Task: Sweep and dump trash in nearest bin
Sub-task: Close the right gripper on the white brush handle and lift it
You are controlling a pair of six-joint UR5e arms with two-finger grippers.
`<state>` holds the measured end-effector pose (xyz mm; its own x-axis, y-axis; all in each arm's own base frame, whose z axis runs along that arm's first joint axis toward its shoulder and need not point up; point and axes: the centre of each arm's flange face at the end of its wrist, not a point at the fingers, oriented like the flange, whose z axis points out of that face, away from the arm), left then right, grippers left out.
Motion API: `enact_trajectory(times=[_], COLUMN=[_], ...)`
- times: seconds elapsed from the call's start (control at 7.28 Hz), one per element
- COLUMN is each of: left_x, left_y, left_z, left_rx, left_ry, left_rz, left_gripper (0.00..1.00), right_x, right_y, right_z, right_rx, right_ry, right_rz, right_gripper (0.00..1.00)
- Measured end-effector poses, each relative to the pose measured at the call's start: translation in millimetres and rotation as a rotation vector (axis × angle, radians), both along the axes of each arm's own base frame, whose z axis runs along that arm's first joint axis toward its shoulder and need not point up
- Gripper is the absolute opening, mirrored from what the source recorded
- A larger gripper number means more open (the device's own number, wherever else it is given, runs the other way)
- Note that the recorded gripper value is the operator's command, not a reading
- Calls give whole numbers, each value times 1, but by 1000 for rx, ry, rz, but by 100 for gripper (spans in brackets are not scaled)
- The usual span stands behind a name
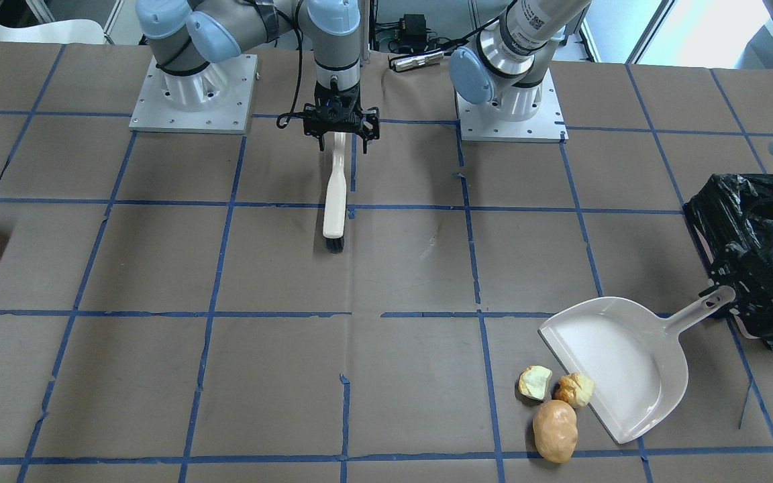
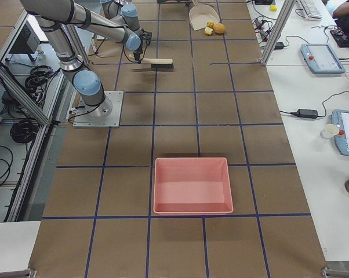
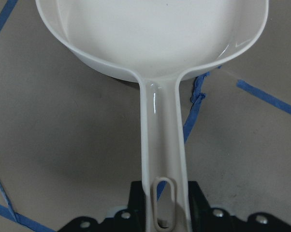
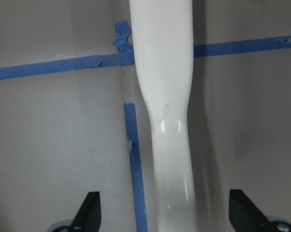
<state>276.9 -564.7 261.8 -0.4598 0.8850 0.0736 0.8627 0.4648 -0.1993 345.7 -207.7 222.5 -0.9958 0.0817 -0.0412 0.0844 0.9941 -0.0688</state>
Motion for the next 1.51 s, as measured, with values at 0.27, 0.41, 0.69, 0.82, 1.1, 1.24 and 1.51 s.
enact_trajectory(times=[0.27, 0.41, 0.69, 0.82, 1.1, 1.24, 1.51], left_x=[-1, -1, -3, -6, -14, -14, -14], left_y=[1, 1, 1, 0, -2, -3, -2], left_z=[-1, -2, -3, -4, -4, -5, -6], left_rx=[9, 12, 18, 26, 35, 36, 40], left_ry=[-5, -6, -8, -16, -31, -38, -48], left_rz=[1, 2, 2, -6, -24, -27, -26], left_gripper=[7, 7, 7, 7, 7, 7, 7], right_x=[-2, -4, -7, -8, -9, -9, -10], right_y=[1, 2, 1, 0, -3, -4, -7], right_z=[-2, -4, -6, -6, -6, -5, -4], right_rx=[-10, -13, -14, -14, -14, -15, -17], right_ry=[-1, 0, 1, 1, -1, -3, -6], right_rz=[7, 10, 5, 1, -7, -11, -17], right_gripper=[93, 88, 46, 24, 6, 6, 6])
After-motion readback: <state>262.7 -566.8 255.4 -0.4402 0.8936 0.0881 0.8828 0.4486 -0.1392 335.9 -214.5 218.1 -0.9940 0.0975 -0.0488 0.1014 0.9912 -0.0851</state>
